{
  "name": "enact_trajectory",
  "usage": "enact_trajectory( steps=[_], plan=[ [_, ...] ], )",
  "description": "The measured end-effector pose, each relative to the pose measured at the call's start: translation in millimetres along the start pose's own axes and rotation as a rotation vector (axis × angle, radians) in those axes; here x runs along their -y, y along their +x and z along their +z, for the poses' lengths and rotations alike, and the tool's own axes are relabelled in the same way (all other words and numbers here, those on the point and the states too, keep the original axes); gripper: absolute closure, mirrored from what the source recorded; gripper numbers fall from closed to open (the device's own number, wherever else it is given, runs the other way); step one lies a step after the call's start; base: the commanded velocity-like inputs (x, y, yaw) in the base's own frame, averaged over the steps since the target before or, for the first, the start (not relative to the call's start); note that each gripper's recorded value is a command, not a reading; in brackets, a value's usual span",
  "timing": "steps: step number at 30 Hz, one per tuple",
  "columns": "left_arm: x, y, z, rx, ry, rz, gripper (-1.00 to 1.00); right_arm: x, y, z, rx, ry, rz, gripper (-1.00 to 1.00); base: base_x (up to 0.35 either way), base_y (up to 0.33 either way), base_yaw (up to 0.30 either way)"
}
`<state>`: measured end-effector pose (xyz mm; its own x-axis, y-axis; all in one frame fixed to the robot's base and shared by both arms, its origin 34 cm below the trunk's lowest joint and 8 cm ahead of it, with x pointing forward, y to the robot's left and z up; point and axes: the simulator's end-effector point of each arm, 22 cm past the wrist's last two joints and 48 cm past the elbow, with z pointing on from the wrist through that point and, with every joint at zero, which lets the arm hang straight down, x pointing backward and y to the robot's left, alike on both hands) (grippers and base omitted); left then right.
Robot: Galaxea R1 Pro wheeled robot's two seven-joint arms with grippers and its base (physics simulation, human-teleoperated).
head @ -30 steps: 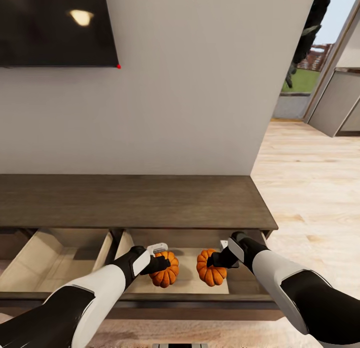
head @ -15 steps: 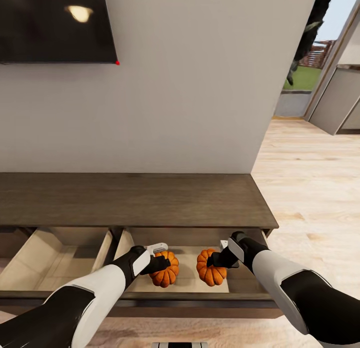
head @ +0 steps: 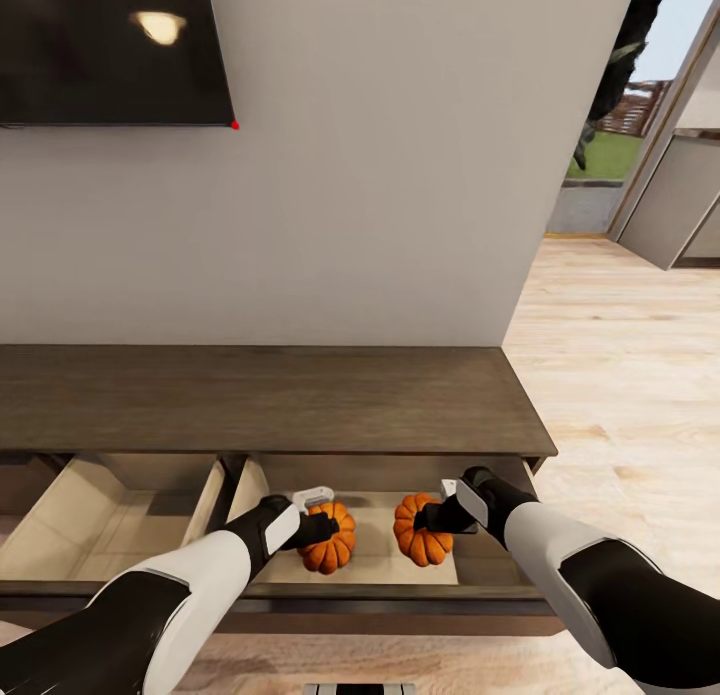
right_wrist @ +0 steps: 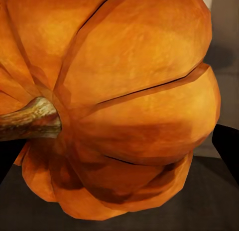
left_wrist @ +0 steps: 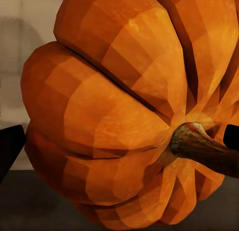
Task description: Place each of the two pumpkins and all three candles from the living room inside a cabinet in the living room (use any cabinet), then make sure every cabinet is closed, and position the cauldron so it is next to a table in the living room.
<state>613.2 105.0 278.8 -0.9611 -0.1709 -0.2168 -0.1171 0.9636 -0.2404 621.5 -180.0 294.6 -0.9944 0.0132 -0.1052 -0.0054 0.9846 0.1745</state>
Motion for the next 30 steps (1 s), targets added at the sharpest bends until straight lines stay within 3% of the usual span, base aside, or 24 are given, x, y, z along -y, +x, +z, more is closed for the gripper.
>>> enact_trajectory(
  steps=[30],
  plan=[
    [-1.9, 1.6, 2.6, 0.004, -0.003, -0.002, 1.0, -2.9, 1.3, 2.7, 0.0, -0.004, 0.0, 1.0, 0.026, 0.0, 0.0]
  ],
)
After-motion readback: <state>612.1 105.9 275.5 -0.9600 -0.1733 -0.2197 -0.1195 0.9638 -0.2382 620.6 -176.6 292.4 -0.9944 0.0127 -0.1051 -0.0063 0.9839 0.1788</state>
